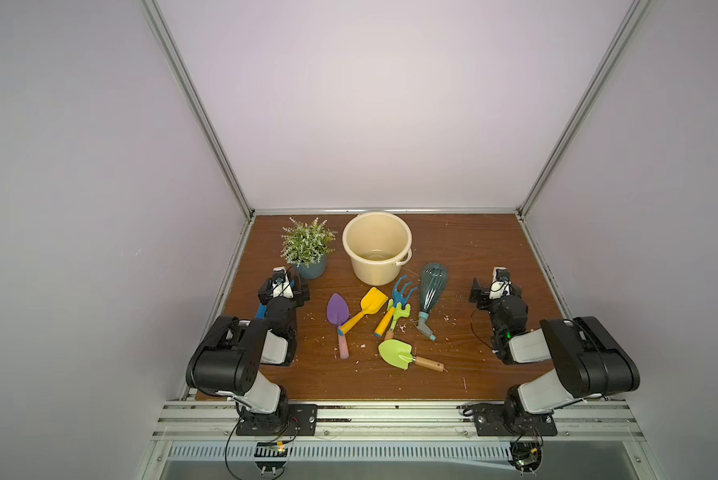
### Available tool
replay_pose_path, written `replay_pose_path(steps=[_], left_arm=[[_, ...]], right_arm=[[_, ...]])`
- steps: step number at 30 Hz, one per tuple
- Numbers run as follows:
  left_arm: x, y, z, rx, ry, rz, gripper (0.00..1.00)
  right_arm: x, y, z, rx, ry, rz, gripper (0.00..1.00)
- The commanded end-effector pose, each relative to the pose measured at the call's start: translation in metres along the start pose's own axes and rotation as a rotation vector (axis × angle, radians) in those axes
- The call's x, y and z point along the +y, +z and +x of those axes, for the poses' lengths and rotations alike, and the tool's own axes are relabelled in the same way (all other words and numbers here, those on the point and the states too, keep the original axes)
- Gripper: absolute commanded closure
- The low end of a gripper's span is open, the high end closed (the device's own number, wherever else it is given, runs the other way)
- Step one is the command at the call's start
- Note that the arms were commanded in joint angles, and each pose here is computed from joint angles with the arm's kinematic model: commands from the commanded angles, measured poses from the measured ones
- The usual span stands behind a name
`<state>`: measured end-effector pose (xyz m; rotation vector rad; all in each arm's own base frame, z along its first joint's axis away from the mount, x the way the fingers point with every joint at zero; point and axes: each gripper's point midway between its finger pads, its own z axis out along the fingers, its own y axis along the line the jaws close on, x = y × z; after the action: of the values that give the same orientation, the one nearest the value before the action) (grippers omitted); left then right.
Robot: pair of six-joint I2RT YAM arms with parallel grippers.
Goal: Organize the gardening tools
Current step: Adjust the gardening tool at the center of the board.
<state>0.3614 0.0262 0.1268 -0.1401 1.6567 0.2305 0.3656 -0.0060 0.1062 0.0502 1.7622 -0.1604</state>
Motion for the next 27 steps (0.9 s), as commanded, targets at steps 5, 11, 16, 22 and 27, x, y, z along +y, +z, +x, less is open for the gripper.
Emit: replay_pose_path(steps=[5, 11, 16, 22, 27], left_arm=[[-0.0014, -0.0007, -0.0032, -0.017, 0.006, 0.01, 0.01], [0.0004, 0.0017, -0.0022, -0.009, -0.006, 0.01, 0.01], [0.0025, 0.0027, -0.001, -0.003, -0.012, 0.005, 0.01], [0.0025, 0.0027, -0.0015, -0.004, -0.013, 0.005, 0.01], [0.0036, 0.0007, -0.0049, -0.016, -0.018, 0.002, 0.01]], right_arm=[[0.0005, 0.0032, -0.0177, -0.051, 0.014, -0.008, 0.01], [0.0004, 0.0033, -0.018, -0.052, 0.016, -0.007, 0.01], [0.0006, 0.0031, -0.0183, -0.052, 0.016, -0.008, 0.0], [0.0006, 0.0033, -0.018, -0.052, 0.016, -0.009, 0.0], [-0.0021, 0.003, -0.0225, -0.065, 0.023, 0.008, 0.0]])
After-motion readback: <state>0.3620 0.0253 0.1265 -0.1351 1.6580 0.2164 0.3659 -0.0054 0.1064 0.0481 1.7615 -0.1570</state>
